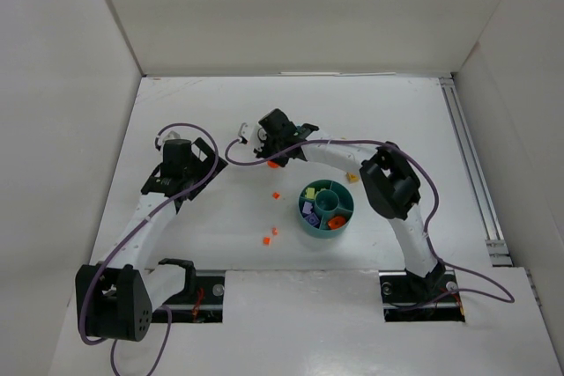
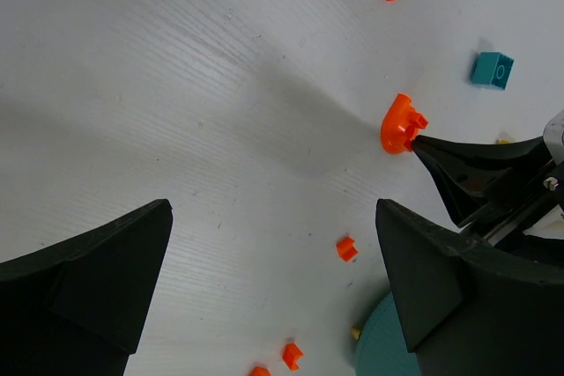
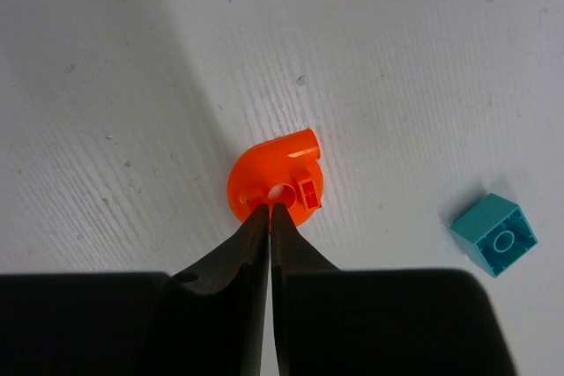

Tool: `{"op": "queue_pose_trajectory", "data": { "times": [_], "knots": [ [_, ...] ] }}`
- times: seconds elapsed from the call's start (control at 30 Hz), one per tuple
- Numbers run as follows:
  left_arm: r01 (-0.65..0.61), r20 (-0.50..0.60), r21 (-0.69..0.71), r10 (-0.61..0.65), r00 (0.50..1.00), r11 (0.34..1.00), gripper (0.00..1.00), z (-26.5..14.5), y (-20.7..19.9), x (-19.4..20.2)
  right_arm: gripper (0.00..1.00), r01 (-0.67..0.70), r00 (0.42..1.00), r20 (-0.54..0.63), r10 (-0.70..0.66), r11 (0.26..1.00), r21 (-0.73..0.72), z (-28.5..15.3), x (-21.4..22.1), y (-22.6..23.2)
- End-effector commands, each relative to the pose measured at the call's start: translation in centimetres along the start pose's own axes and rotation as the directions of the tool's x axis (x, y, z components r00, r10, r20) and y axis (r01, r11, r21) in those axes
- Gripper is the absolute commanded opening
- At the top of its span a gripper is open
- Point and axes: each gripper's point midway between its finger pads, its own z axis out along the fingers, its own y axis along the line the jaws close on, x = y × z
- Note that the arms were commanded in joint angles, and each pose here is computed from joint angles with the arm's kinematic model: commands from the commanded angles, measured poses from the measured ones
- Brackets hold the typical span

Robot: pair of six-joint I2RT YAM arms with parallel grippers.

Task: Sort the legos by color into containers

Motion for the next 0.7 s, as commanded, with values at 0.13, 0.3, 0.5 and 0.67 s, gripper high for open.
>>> {"op": "queue_pose_trajectory", "data": {
  "times": [0.13, 0.3, 0.5, 0.67],
  "knots": [
    [-0.018, 0.018, 0.031, 0.017, 1.000, 0.999, 1.00, 0.0, -0.4, -0.3, 0.00, 0.011, 0.993, 0.114, -0.012, 1.000, 0.009, -2.6, -3.7, -0.5],
    [-0.018, 0.024, 0.038, 0.017, 1.000, 0.999, 1.00, -0.2, -0.5, -0.4, 0.00, 0.012, 0.992, 0.122, -0.012, 1.000, 0.004, -3.2, -3.8, -0.3],
    [-0.018, 0.024, 0.038, 0.017, 1.000, 0.999, 1.00, -0.2, -0.5, -0.4, 0.00, 0.014, 0.980, 0.200, -0.021, 0.999, 0.035, -5.6, -5.5, -0.9],
    [-0.018, 0.024, 0.038, 0.017, 1.000, 0.999, 1.00, -0.2, -0.5, -0.4, 0.08, 0.010, 0.987, 0.160, -0.017, 0.999, 0.047, -4.6, -4.8, -1.2]
  ]
}}
